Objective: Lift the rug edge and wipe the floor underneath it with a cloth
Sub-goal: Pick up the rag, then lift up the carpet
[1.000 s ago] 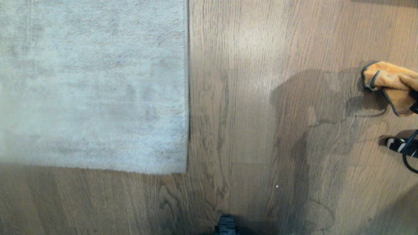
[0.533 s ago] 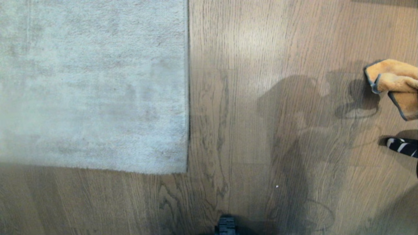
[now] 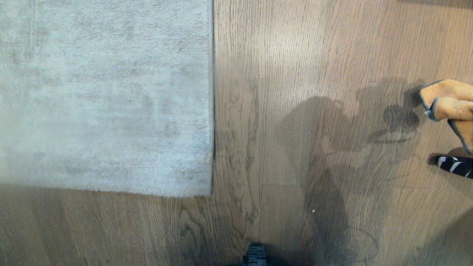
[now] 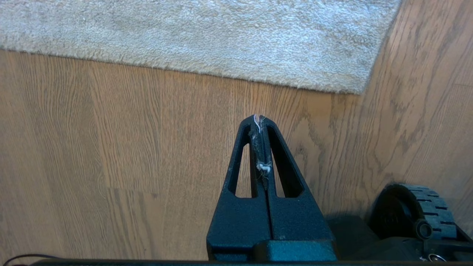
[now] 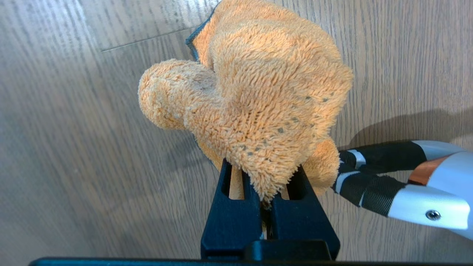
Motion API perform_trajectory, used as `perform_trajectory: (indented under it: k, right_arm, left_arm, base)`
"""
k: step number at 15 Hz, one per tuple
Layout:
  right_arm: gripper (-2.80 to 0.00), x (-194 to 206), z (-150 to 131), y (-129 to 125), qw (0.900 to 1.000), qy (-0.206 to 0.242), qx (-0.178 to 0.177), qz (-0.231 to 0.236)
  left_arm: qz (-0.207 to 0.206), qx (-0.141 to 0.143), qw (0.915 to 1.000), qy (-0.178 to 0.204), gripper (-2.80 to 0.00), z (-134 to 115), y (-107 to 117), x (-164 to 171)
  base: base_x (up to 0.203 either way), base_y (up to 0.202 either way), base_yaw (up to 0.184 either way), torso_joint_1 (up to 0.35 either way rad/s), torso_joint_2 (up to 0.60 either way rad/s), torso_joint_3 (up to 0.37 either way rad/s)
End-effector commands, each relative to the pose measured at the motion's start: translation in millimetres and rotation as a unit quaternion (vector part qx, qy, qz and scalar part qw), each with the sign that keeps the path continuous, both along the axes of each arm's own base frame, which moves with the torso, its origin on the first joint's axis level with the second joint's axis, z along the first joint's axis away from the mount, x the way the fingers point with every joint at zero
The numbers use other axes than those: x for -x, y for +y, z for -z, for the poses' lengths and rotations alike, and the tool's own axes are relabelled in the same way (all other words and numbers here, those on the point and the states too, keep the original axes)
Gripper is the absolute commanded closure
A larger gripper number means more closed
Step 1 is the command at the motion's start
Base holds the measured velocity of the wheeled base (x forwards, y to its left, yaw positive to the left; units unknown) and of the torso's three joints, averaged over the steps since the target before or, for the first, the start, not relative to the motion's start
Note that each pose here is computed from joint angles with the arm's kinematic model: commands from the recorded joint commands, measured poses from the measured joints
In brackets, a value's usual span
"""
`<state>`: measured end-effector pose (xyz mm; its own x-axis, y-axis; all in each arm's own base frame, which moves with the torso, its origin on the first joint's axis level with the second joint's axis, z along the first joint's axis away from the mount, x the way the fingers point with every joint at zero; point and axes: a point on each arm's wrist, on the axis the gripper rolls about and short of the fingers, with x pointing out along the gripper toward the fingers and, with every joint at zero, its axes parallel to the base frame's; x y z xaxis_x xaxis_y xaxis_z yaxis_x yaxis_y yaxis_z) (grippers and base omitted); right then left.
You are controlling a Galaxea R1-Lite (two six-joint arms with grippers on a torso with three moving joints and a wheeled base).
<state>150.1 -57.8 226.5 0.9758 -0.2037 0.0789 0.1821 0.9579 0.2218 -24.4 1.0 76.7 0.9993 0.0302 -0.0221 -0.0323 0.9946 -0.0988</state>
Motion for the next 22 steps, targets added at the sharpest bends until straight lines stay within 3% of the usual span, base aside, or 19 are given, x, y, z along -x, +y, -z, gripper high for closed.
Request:
perform_trajectory:
  k: [1, 6, 9, 13, 19, 22]
  right_arm:
    - [0.0, 10, -1, 6, 1.0, -0.01, 0.008, -0.005]
    - [0.0, 32, 7, 37, 0.995, -0.005, 0.058, -0.079]
    - [0.0, 59, 23, 50, 0.991, 0.015, 0.099, -0.087]
    - [0.0, 94, 45, 54, 0.99, 0.042, 0.102, -0.082]
    - [0.0, 151, 81, 59, 0.99, 0.048, 0.104, -0.083]
    - [0.0, 153, 99, 59, 0.988, 0.08, 0.104, -0.076]
  left_arm:
    - [0.0, 0.0, 1.0, 0.0, 0.0, 0, 0, 0]
    - [0.0, 0.0, 1.0, 0.0, 0.0, 0, 0, 0]
    - [0.0, 0.001, 1.0, 0.0, 0.0, 0, 0, 0]
    - [0.0, 0.0, 1.0, 0.0, 0.0, 0, 0, 0]
    - [0.0, 0.0, 1.0, 0.0, 0.0, 0, 0, 0]
    - [0.0, 0.0, 1.0, 0.0, 0.0, 0, 0, 0]
  base:
    - [0.0, 0.0, 0.0, 0.0, 0.0, 0.0]
    - [0.0, 0.0, 0.0, 0.0, 0.0, 0.0]
    - [0.0, 0.0, 0.0, 0.0, 0.0, 0.0]
    - [0.0, 0.0, 0.0, 0.0, 0.0, 0.0]
    - [0.0, 0.0, 0.0, 0.0, 0.0, 0.0]
    - [0.0, 0.0, 0.0, 0.0, 0.0, 0.0]
